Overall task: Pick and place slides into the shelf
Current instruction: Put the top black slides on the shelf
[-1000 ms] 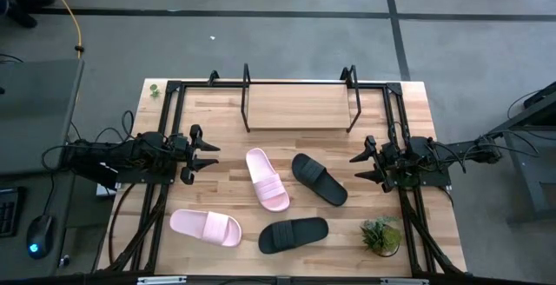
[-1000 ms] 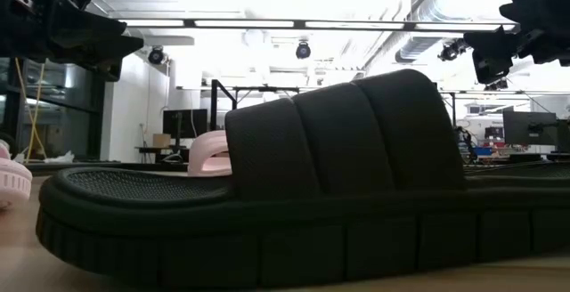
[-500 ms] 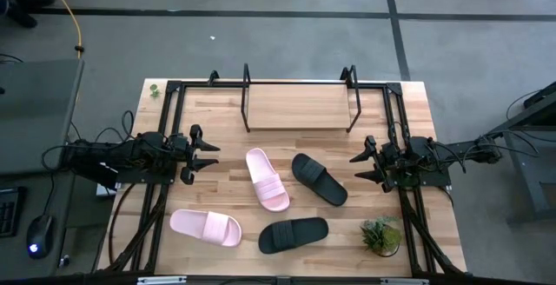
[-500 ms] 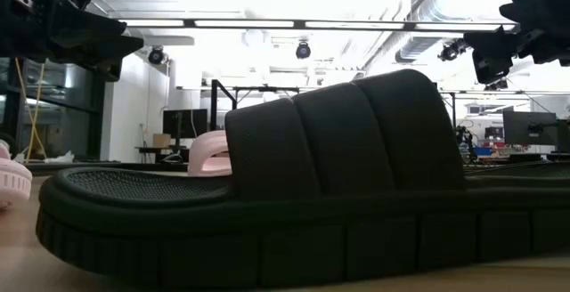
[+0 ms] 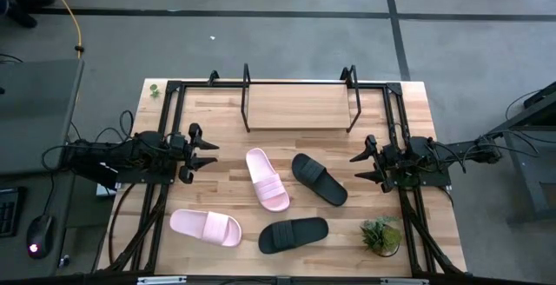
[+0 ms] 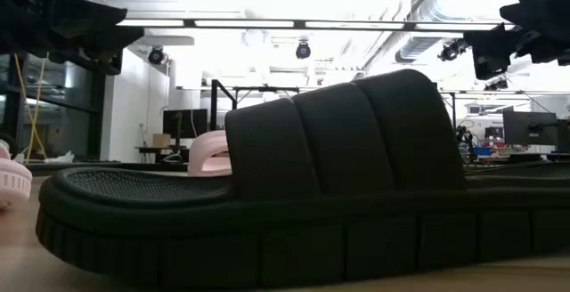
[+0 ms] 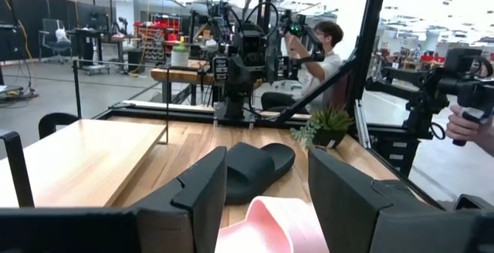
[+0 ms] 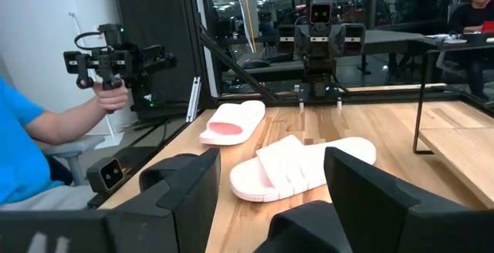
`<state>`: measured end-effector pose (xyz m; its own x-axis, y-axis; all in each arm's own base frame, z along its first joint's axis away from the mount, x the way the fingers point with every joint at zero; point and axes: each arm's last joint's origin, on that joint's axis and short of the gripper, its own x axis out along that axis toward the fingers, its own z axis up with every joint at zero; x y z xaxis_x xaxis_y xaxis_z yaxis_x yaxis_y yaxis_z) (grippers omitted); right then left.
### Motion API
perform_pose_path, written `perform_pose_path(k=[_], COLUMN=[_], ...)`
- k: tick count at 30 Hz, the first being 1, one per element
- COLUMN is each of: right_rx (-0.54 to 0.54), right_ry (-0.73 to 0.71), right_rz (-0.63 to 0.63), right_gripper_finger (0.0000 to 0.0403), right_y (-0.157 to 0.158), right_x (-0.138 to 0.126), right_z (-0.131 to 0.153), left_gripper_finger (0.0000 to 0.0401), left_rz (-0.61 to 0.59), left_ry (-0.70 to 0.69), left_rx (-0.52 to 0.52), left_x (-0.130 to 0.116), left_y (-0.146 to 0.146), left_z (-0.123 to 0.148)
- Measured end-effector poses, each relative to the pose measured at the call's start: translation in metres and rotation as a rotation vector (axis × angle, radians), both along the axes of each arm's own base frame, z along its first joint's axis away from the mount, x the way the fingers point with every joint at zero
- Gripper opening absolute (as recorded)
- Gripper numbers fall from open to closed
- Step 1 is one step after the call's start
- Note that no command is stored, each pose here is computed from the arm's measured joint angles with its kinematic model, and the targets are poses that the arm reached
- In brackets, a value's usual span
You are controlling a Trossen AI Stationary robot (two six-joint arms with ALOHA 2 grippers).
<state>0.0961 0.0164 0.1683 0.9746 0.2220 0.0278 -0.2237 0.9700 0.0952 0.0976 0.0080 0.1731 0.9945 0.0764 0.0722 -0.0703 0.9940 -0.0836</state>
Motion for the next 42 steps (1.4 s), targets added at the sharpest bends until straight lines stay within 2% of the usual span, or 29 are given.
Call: perform_pose_path(k=[7, 14, 17, 21, 26, 34, 42], right_rx=[-0.001, 0.009, 0.051, 0.118, 0.13, -0.007, -0.088], right_ry=[0.0, 0.002, 0.012, 0.026, 0.024, -0.012, -0.096], right_rz=[0.0, 0.0, 0.0, -0.015, -0.085, -0.247, -0.282], right_gripper_finger=[0.0224, 0.0224, 0.0224, 0.0224, 0.0224, 0.0224, 0.0224], right_y=[0.0, 0.0, 0.0, -0.001, -0.002, -0.007, -0.01], right_x=[0.0, 0.0, 0.0, 0.0, 0.0, 0.0, -0.011], right_z=[0.0, 0.0, 0.0, 0.0, 0.0, 0.005, 0.043], left_gripper_finger=[0.0168, 0.0168, 0.0168, 0.0168, 0.0168, 0.0168, 0.0168], left_rz=[0.0, -0.006, 0.008, 0.095, 0.083, 0.077, 0.084], left_ry=[0.0, -0.006, 0.002, 0.022, 0.004, -0.079, -0.117], left_rx=[-0.004, -0.082, -0.103, -0.137, -0.136, -0.133, -0.153], left_x=[0.0, 0.0, 0.0, 0.0, -0.001, -0.007, -0.009], left_y=[0.0, 0.0, 0.0, 0.003, 0.003, 0.002, 0.002], left_z=[0.0, 0.0, -0.001, -0.004, 0.001, 0.028, 0.051])
